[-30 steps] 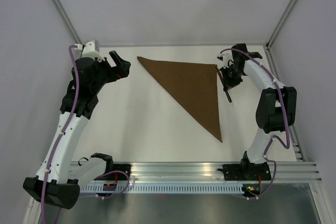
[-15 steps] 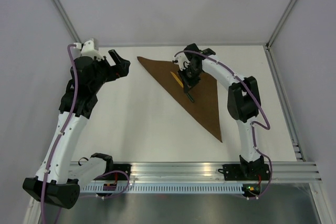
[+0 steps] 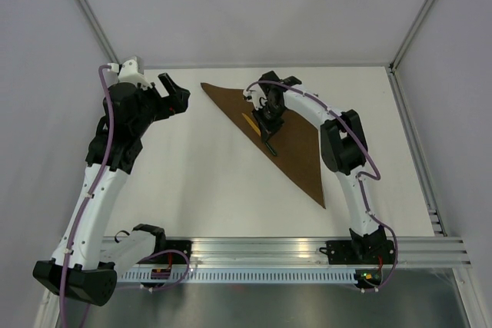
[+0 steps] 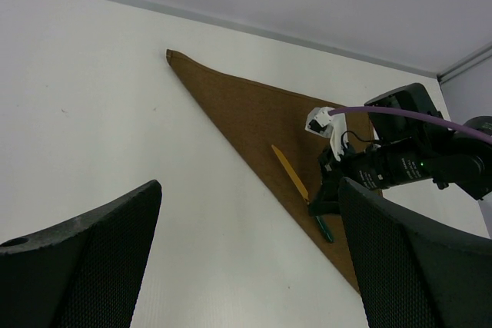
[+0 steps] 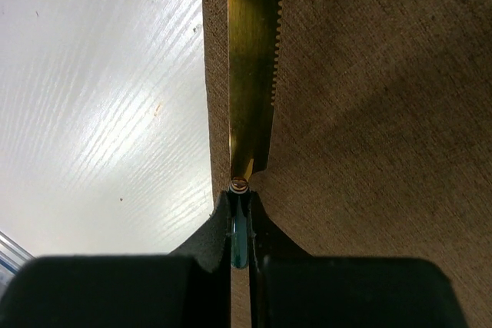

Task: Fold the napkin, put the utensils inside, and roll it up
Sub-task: Place the utensil onto the napkin

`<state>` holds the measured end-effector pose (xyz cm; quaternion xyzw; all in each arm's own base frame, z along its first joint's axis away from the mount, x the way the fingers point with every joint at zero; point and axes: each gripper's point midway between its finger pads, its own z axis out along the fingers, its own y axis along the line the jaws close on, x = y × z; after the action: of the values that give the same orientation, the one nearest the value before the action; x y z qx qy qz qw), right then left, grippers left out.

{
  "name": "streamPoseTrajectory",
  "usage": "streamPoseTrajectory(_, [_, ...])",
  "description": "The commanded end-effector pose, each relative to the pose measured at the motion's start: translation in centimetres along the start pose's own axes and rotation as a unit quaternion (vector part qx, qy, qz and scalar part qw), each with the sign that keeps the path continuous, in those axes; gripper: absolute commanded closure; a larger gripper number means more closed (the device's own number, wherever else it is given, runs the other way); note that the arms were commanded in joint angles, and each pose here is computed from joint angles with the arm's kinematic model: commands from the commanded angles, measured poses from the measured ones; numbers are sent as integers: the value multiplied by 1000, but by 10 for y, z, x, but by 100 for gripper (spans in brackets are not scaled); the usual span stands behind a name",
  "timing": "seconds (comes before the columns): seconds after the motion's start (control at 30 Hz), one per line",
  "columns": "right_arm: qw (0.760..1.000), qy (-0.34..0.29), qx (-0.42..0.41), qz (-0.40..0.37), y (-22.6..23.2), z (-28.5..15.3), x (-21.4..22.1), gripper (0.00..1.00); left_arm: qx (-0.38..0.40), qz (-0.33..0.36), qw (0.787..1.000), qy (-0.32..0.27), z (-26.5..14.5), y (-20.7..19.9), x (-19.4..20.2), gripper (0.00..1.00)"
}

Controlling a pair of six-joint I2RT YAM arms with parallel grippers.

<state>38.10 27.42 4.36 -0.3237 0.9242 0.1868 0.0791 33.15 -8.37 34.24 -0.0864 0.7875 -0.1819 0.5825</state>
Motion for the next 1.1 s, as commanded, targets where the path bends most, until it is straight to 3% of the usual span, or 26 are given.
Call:
streamPoseTrajectory(0.0, [1000, 7, 13, 25, 2, 4, -3, 100, 0, -6, 1000, -20, -5, -4, -16, 0])
streamPoseTrajectory(1.07, [998, 14, 54, 14, -5, 29, -15, 100, 1, -2, 1000, -11, 4, -1, -7, 0])
